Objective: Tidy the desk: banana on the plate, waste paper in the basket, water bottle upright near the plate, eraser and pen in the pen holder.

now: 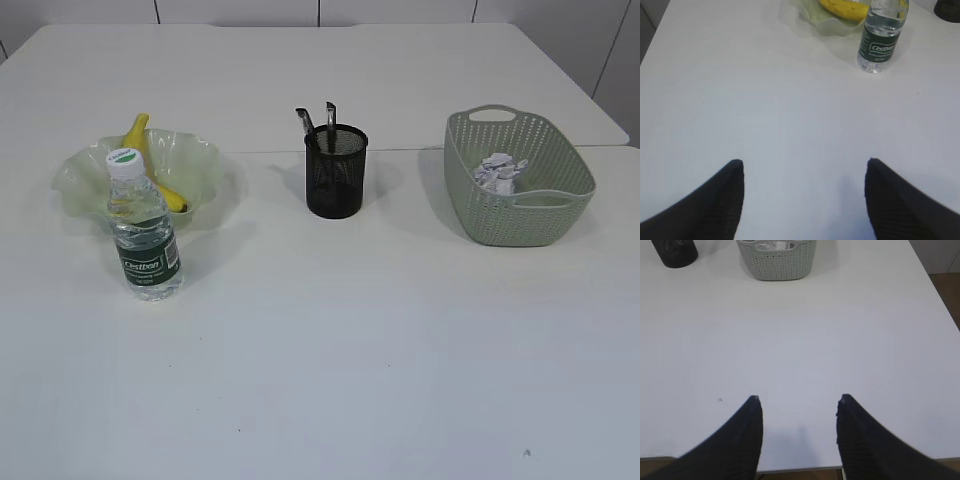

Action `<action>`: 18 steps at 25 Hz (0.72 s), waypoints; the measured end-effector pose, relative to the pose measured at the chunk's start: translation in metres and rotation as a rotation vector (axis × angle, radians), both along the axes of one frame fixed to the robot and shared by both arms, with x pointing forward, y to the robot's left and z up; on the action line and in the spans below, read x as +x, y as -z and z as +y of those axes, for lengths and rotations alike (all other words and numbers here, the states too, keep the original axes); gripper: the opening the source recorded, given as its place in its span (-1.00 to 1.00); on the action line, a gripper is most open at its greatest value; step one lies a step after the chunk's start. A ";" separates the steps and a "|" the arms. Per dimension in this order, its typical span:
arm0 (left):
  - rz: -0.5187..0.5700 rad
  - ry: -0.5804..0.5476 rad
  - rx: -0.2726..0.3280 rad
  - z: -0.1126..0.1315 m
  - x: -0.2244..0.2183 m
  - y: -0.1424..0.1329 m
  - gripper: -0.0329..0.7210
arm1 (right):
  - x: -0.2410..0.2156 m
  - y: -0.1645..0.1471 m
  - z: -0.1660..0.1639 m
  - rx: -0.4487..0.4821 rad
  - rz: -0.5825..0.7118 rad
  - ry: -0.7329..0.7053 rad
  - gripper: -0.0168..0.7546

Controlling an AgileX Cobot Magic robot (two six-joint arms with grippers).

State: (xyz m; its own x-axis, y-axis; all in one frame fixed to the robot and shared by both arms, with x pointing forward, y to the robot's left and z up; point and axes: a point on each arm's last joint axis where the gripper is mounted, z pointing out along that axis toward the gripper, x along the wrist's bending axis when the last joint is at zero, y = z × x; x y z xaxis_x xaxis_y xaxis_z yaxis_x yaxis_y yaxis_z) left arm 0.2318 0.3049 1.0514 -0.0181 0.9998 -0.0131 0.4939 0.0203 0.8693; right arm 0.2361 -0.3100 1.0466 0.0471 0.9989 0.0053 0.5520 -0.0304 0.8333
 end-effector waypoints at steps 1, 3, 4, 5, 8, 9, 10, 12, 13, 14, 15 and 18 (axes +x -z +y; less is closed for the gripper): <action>0.000 0.000 0.000 0.000 0.000 0.000 0.51 | 0.000 0.000 0.000 0.002 0.000 0.010 0.00; 0.000 0.000 0.000 0.000 0.000 0.000 0.51 | 0.000 0.000 0.000 0.002 0.000 0.034 0.00; 0.000 0.000 0.000 0.000 0.000 0.000 0.51 | 0.000 0.000 0.000 0.002 0.000 0.043 0.00; 0.000 0.000 0.000 0.000 0.000 0.000 0.51 | -0.001 0.000 0.000 0.002 0.000 0.055 0.00; 0.000 0.000 0.000 0.000 0.000 0.000 0.51 | -0.003 0.000 0.001 0.005 -0.015 0.079 0.00; 0.000 0.000 0.000 0.000 0.000 0.000 0.51 | -0.005 0.000 0.001 0.006 -0.030 0.082 0.00; 0.000 0.000 0.000 0.000 0.000 0.000 0.51 | -0.007 0.000 0.001 0.006 -0.044 0.083 0.00; 0.000 0.000 0.000 0.000 0.000 0.000 0.51 | -0.009 0.000 0.000 0.007 -0.052 0.083 0.00; 0.000 0.000 0.000 0.000 0.000 0.000 0.51 | -0.009 0.000 0.001 0.007 -0.053 0.086 0.00; 0.000 0.000 0.000 0.000 0.000 0.000 0.51 | -0.009 0.000 0.001 0.007 -0.053 0.090 0.00; 0.000 0.000 0.000 0.000 0.000 0.000 0.51 | -0.009 0.000 0.001 0.007 -0.053 0.095 0.00; 0.000 0.000 0.000 0.000 0.000 0.000 0.51 | -0.009 0.000 0.001 0.006 -0.053 0.104 0.00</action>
